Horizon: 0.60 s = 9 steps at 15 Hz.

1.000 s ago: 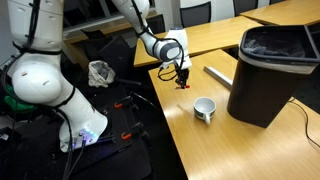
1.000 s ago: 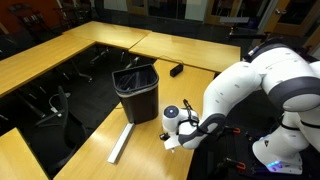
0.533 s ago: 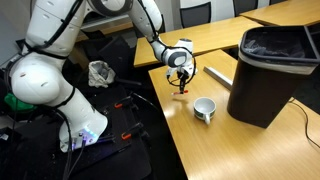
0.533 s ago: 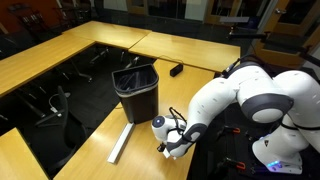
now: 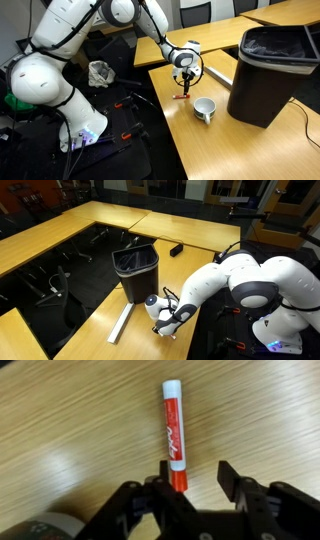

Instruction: Pick up the marker in the mug and put it on the table

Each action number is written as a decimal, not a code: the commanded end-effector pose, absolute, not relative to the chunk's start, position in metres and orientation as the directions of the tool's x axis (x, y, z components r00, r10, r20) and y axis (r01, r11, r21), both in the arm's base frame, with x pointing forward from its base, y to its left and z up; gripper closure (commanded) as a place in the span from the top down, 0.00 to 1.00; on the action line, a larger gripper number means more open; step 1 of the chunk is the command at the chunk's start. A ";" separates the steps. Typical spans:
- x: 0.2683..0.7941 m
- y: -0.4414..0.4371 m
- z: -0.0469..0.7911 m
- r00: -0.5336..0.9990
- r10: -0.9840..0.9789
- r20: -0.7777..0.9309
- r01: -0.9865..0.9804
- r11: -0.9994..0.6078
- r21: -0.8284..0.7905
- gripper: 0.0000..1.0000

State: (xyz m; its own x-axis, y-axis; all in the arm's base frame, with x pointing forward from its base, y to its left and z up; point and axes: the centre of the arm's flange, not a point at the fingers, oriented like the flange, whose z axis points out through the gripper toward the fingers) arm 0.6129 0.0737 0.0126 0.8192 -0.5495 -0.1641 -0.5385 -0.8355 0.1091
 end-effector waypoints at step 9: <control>0.599 0.044 0.132 0.751 -0.661 -0.003 -0.659 -0.749 0.073 1.00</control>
